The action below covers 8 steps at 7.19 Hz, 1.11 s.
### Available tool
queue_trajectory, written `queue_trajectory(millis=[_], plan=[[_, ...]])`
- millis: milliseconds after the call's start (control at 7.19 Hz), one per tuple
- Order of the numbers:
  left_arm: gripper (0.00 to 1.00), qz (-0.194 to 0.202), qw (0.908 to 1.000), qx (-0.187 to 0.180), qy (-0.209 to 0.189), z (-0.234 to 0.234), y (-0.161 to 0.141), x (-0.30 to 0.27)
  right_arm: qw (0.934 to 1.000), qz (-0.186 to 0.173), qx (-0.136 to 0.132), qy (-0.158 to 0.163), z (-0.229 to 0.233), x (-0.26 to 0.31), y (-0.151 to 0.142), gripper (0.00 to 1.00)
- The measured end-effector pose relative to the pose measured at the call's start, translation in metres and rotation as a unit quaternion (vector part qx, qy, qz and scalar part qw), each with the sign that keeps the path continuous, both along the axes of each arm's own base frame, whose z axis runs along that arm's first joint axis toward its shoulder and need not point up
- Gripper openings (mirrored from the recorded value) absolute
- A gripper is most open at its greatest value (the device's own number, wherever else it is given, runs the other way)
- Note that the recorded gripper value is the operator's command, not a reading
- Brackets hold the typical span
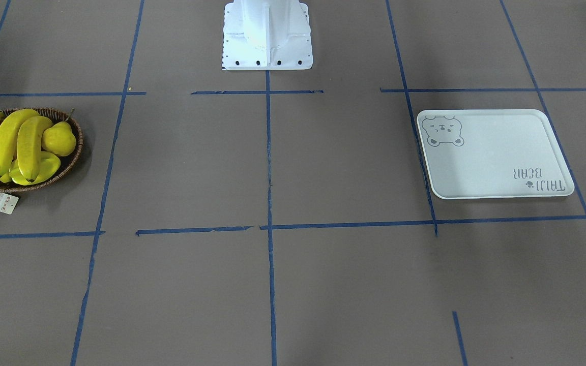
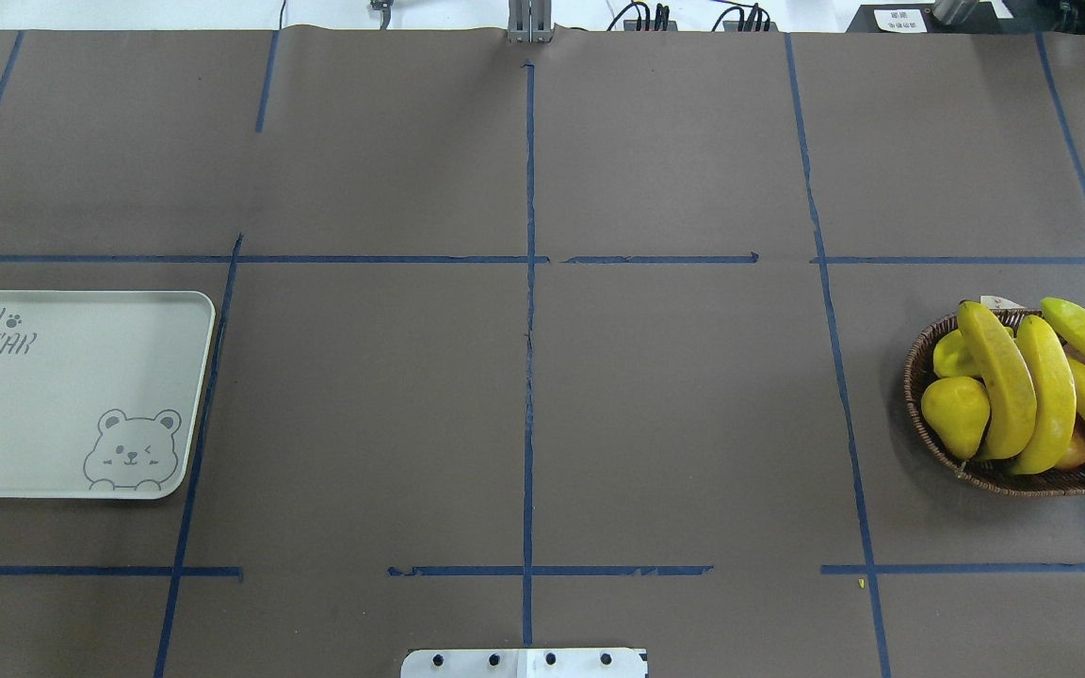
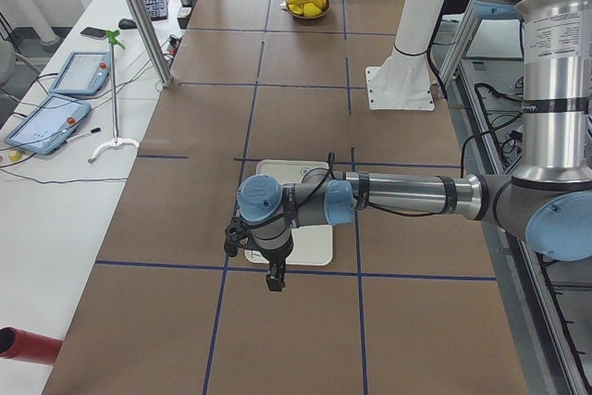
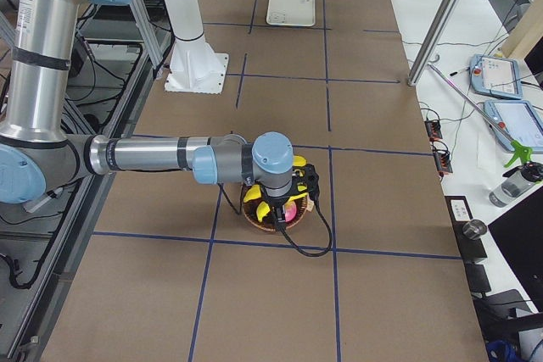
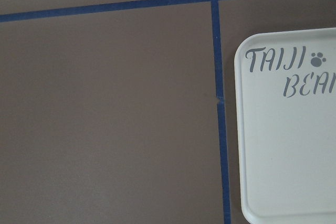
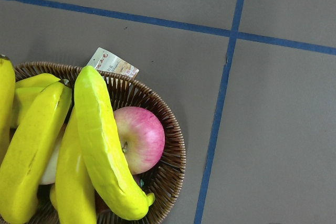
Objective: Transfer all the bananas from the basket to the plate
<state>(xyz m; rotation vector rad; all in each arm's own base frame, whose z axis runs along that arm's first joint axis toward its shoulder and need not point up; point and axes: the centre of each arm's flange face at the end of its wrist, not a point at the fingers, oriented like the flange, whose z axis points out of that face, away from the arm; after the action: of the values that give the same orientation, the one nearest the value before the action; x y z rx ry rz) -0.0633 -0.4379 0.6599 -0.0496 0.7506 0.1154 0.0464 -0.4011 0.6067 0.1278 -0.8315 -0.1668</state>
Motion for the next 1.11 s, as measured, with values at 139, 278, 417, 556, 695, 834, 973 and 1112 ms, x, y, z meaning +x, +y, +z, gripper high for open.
queue_trajectory(millis=[139,278,417,556,695,834,973,1112], plan=[[1.0,0.0,1.0,0.0,0.0,0.0,0.0,0.0,0.9999,-0.005,0.009,0.001,-0.001,-0.003,-0.001,1.0],[1.0,0.0,1.0,0.0,0.0,0.0,0.0,0.0,0.9995,-0.014,0.028,0.002,-0.004,-0.011,-0.003,1.0],[1.0,0.001,1.0,-0.001,0.0,0.001,0.0,0.001,0.9982,-0.028,0.053,0.003,-0.006,-0.022,-0.002,1.0],[1.0,0.001,1.0,-0.003,0.0,0.002,0.0,0.001,0.9957,-0.043,0.081,0.004,-0.006,-0.034,0.002,0.99],[1.0,0.001,1.0,-0.005,0.0,0.005,0.001,0.001,0.9928,-0.058,0.105,0.004,-0.003,-0.046,0.009,0.99],[1.0,0.001,1.0,-0.007,0.0,0.007,0.001,0.001,0.9906,-0.071,0.117,0.006,-0.001,-0.057,0.015,0.98],[1.0,0.001,1.0,-0.009,0.0,0.008,0.001,0.001,0.9894,-0.078,0.122,0.013,0.0,-0.069,0.017,0.97],[1.0,0.0,0.9999,-0.01,0.0,0.008,0.001,0.001,0.9892,-0.077,0.123,0.021,0.002,-0.079,0.019,0.96]])
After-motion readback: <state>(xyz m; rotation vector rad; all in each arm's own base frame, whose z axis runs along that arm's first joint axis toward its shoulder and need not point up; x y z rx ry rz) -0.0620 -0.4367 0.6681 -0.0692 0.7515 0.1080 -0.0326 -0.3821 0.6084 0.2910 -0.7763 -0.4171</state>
